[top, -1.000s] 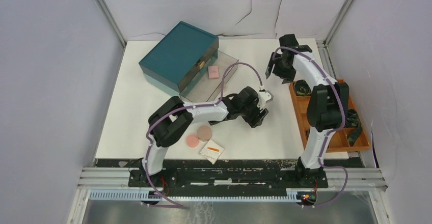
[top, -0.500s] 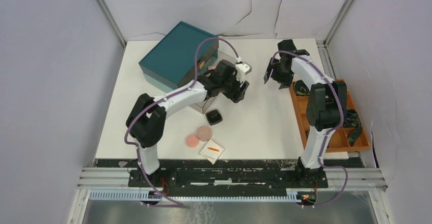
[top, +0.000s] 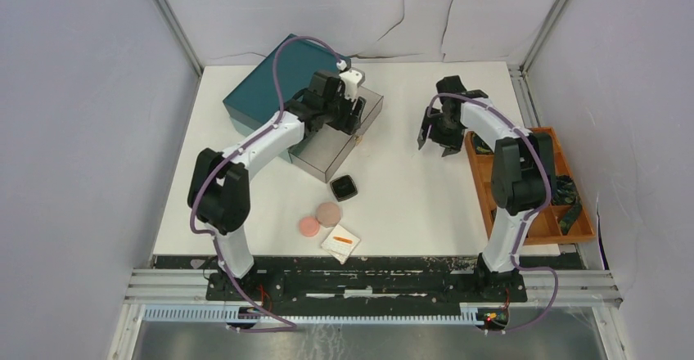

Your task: Organize the makeup

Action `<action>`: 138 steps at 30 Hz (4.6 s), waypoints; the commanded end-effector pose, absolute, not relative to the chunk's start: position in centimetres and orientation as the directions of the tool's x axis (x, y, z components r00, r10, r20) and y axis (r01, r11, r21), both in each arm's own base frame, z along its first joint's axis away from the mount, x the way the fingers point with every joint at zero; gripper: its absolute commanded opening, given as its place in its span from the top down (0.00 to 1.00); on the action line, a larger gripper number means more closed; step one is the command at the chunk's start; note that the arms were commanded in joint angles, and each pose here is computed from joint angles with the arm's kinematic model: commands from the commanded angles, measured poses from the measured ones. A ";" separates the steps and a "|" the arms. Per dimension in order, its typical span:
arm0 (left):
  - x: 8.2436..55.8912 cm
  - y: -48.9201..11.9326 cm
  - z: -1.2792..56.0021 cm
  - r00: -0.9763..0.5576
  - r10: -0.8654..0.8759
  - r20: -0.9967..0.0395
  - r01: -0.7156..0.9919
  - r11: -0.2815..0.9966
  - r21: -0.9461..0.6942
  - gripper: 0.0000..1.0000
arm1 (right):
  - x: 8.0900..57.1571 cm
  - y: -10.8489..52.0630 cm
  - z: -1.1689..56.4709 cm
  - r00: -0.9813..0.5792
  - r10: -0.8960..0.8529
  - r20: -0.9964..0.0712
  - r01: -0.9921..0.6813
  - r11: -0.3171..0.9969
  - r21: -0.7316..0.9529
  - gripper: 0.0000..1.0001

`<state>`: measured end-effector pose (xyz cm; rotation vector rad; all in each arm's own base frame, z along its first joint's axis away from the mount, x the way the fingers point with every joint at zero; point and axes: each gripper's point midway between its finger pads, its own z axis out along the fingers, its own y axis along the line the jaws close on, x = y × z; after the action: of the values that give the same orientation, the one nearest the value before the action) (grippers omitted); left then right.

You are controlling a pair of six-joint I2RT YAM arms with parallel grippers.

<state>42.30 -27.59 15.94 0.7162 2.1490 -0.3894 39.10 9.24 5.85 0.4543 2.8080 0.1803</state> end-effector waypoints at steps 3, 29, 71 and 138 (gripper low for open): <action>44.7 -24.1 16.2 -0.494 0.327 -0.805 0.517 0.855 0.031 0.62 | 38.5 12.5 8.5 -0.920 0.210 -0.331 0.152 0.970 0.192 0.23; 44.1 -20.5 15.2 -0.585 0.262 -0.768 0.403 0.915 0.004 0.04 | 32.4 26.0 12.4 -0.859 -0.250 -0.446 -0.376 0.900 0.219 0.21; 34.8 -17.2 22.9 -0.513 0.179 -0.840 0.413 0.909 -0.058 0.07 | 29.6 33.0 -0.8 -0.821 -0.414 -0.394 -0.440 0.898 -0.028 0.15; 23.6 -19.9 14.2 -0.611 0.213 -0.762 0.505 0.847 -0.169 0.10 | 51.1 33.8 16.0 -0.670 -0.102 -0.735 -0.337 0.924 0.179 0.01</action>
<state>23.01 -19.20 14.38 0.6117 2.2756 -0.4285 50.20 34.36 9.42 -0.3356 2.4364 0.3664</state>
